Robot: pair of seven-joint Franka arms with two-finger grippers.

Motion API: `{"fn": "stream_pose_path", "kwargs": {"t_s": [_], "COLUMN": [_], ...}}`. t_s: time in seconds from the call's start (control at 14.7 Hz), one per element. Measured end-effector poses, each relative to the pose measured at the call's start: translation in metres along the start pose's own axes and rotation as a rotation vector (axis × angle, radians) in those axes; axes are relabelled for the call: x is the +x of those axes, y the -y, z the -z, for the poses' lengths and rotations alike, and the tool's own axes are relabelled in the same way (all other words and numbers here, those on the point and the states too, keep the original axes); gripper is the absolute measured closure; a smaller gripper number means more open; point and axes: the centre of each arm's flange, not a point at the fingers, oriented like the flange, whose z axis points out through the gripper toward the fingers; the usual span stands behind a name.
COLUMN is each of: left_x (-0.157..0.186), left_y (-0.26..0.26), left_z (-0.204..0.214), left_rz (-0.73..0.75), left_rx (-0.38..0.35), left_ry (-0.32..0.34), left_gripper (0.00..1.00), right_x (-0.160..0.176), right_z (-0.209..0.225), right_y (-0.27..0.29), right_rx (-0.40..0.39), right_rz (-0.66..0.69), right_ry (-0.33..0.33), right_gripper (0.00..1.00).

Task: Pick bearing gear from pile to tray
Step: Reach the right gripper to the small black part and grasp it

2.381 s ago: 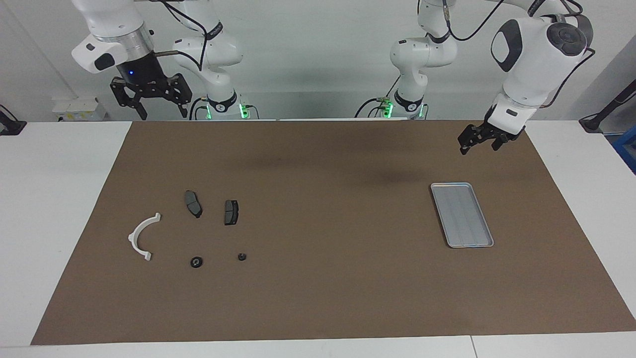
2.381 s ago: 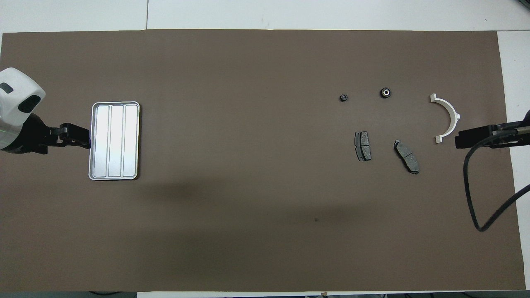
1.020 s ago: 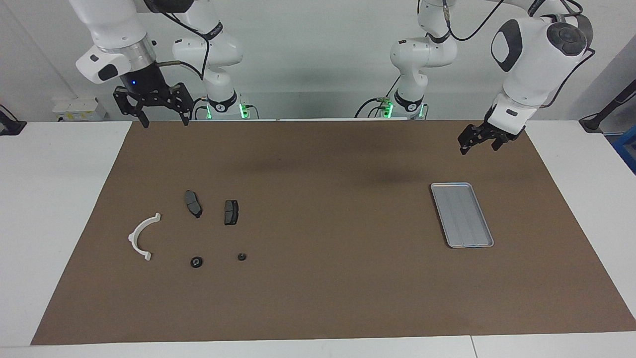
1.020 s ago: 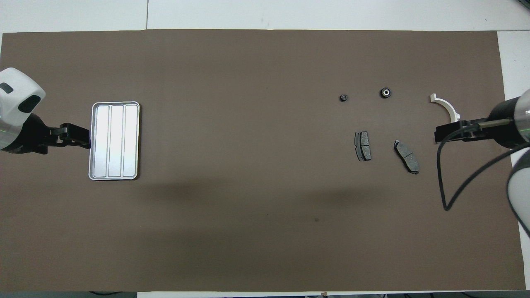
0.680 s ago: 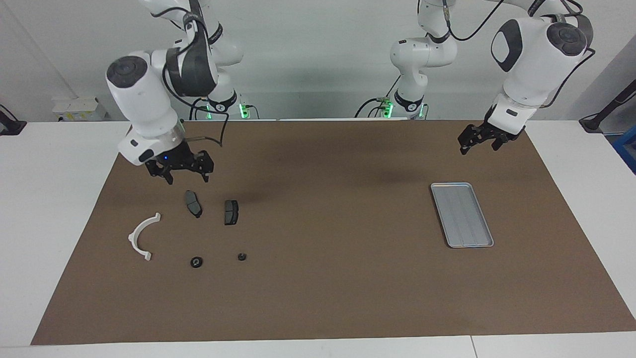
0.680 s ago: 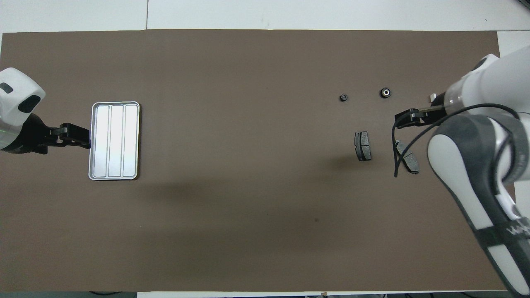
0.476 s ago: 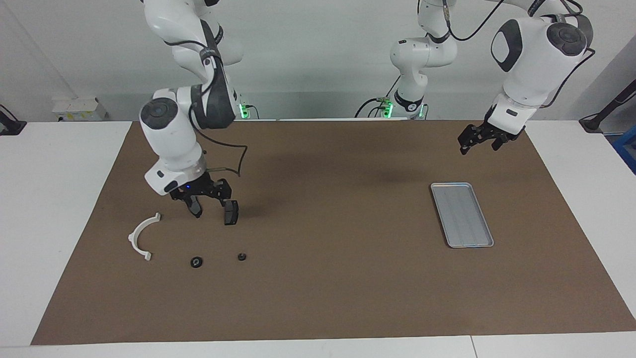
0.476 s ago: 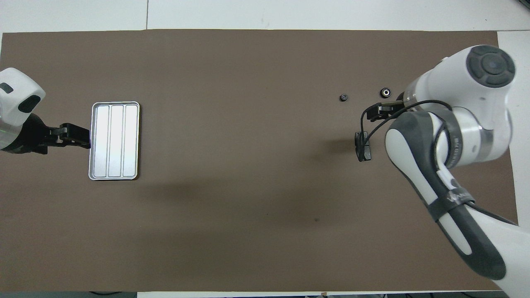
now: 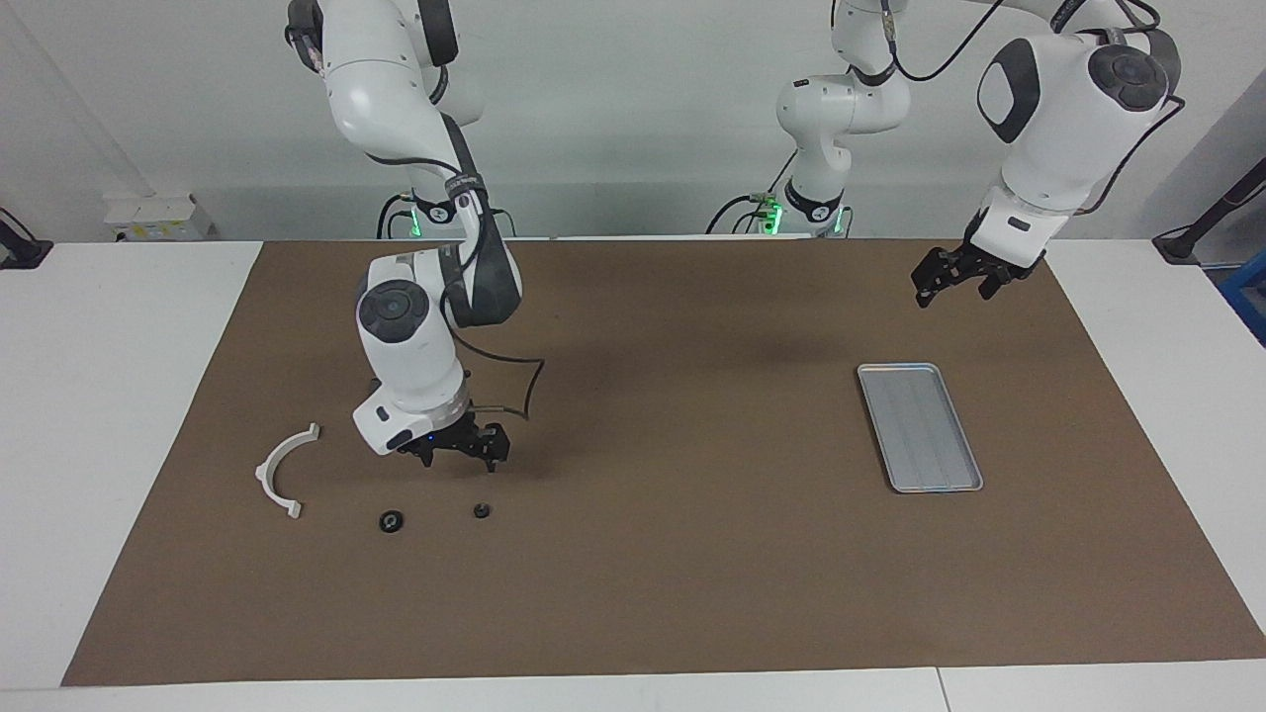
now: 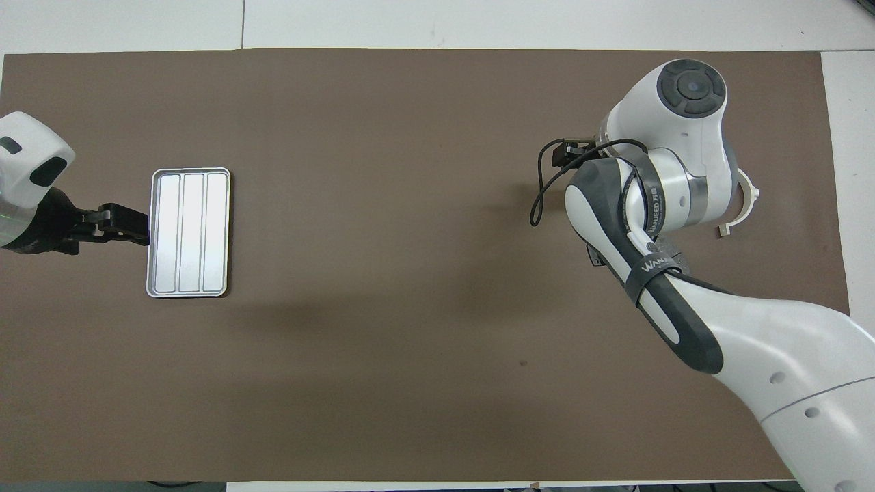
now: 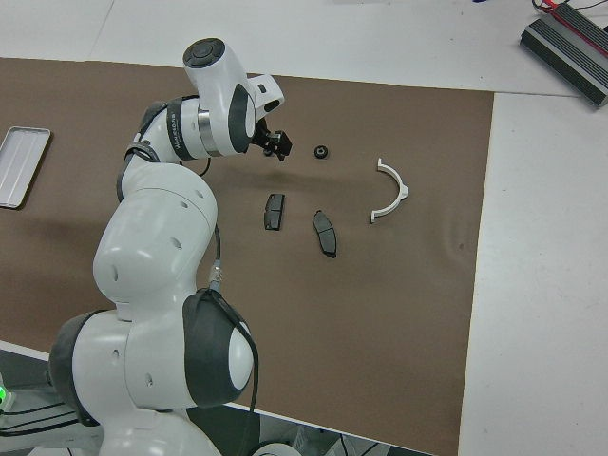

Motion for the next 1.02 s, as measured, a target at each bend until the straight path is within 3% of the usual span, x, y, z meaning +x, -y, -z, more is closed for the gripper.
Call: {"fn": "stream_pose_path", "kwargs": {"t_s": [0.41, 1.02], "left_x": [0.0, 0.0], "left_y": [0.0, 0.0], "left_z": [0.0, 0.0], "left_rz": [0.0, 0.0], "left_rx": [0.0, 0.0], "left_ry": [0.0, 0.0], "left_gripper": [0.0, 0.0], "right_x": [0.016, 0.026], "right_z": [-0.054, -0.059], "right_y": [0.016, 0.025], "right_rx": [-0.021, -0.017], "right_rz": [-0.069, -0.071], "right_ry": [0.037, 0.019], "right_gripper": [0.0, 0.0]}}
